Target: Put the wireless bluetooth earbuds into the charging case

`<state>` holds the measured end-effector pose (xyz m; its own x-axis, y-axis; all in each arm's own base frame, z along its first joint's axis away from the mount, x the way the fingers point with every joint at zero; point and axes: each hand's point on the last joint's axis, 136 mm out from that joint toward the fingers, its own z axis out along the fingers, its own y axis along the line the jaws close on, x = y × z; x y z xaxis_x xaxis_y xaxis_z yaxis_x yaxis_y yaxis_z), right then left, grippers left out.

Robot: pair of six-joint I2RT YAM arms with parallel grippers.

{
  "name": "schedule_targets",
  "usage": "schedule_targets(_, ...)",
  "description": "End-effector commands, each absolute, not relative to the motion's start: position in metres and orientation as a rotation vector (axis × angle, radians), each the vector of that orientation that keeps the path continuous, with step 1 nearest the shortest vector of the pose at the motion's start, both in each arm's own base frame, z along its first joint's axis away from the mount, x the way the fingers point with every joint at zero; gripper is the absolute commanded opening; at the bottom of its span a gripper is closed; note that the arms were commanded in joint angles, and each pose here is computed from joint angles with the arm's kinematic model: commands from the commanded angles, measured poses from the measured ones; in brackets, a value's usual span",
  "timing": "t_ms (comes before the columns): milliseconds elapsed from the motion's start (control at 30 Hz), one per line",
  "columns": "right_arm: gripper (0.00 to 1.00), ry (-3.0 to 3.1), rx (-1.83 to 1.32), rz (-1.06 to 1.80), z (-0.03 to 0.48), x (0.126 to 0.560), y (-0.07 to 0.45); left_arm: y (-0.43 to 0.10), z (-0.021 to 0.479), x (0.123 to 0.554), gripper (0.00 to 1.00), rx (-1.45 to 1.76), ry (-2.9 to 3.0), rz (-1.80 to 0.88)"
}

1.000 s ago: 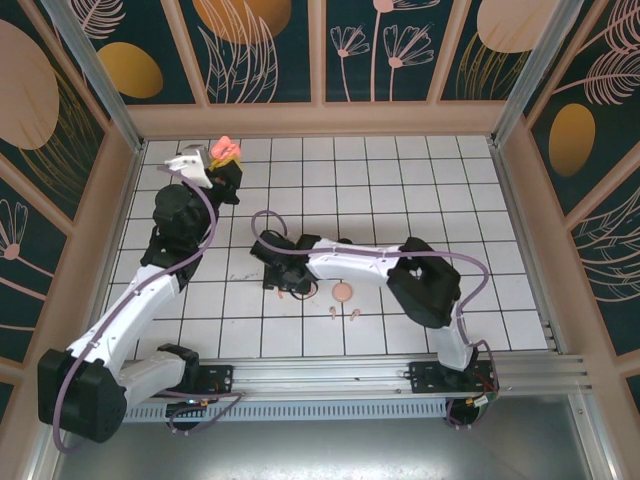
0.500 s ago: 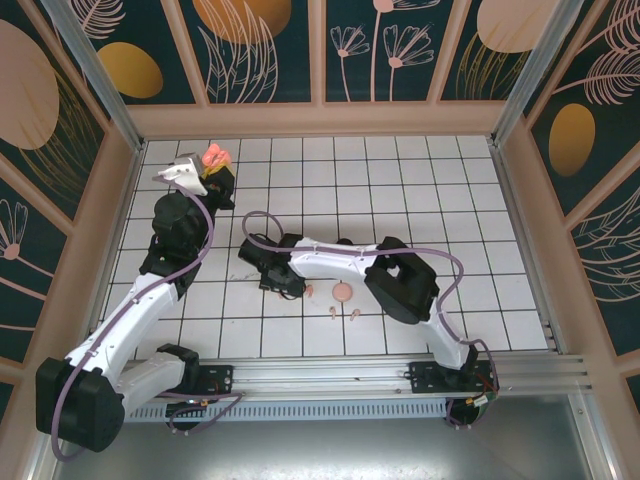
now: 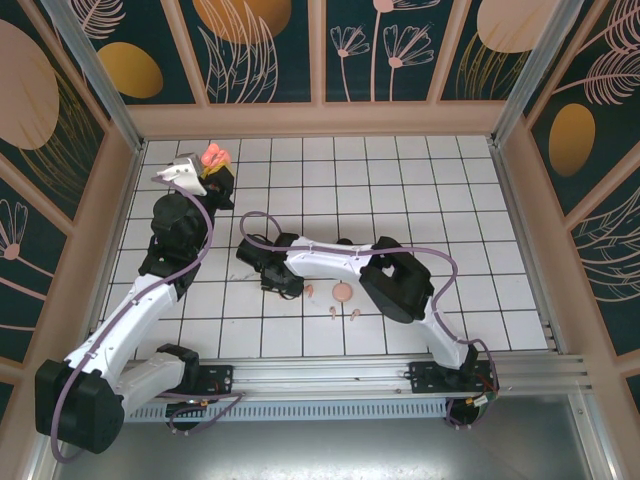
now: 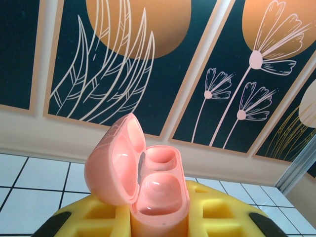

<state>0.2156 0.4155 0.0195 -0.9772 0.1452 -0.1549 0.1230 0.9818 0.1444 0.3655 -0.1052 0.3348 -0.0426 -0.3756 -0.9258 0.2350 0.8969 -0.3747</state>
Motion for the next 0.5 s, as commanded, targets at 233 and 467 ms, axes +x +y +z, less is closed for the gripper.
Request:
schedule_targets(233, 0.38, 2.989, 0.19, 0.149, 0.0063, 0.2121, 0.4176, -0.1077, 0.3391, 0.3656, 0.0, -0.118, 1.507, -0.532)
schedule_targets(467, 0.37, 2.998, 0.18, 0.142, 0.0034, 0.2086, 0.4191, -0.1092, 0.3382, 0.3662, 0.0, -0.113, 1.508, -0.538)
